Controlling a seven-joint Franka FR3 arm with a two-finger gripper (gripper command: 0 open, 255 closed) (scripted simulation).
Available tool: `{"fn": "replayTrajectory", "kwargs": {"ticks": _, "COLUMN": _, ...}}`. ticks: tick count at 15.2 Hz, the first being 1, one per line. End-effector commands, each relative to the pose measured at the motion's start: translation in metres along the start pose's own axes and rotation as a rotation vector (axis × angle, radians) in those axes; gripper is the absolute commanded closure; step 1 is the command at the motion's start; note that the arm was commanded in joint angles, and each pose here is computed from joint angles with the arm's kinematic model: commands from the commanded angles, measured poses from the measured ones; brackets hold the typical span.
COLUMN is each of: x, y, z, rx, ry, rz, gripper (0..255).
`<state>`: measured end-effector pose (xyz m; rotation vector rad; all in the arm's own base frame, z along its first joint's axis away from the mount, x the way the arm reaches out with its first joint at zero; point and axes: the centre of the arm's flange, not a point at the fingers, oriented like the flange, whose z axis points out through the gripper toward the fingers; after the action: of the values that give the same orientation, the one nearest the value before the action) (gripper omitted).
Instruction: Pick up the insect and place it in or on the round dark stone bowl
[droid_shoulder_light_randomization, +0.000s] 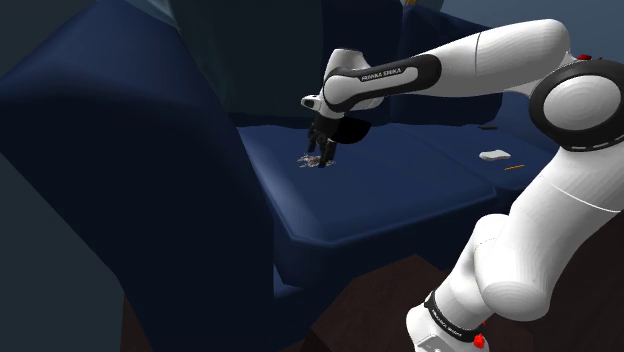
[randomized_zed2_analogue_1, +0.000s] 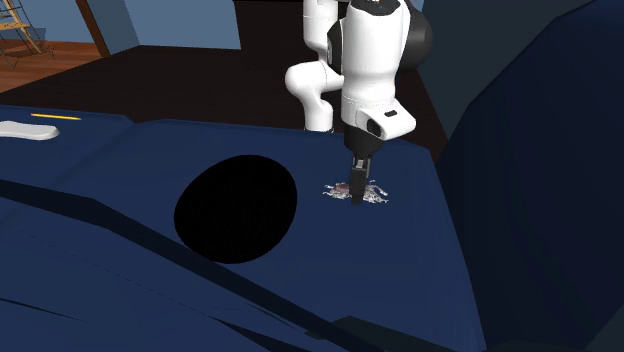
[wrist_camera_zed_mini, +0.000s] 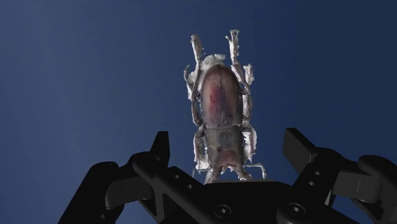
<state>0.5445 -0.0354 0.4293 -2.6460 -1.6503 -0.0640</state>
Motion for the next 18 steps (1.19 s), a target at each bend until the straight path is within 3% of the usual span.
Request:
{"fn": "replayTrajectory", "kwargs": {"ticks": 1, "x": 0.000, "y": 0.000, "z": 0.000, "rx": 0.000, "ry": 0.000, "rz": 0.000, "gripper": 255}}
{"fn": "replayTrajectory", "kwargs": {"ticks": 10, "x": 0.000, "y": 0.000, "z": 0.000, "rx": 0.000, "ry": 0.000, "rz": 0.000, "gripper": 255}}
{"fn": "replayTrajectory", "kwargs": {"ticks": 18, "x": 0.002, "y": 0.000, "z": -0.042, "rx": 0.000, "ry": 0.000, "rz": 0.000, "gripper": 255}}
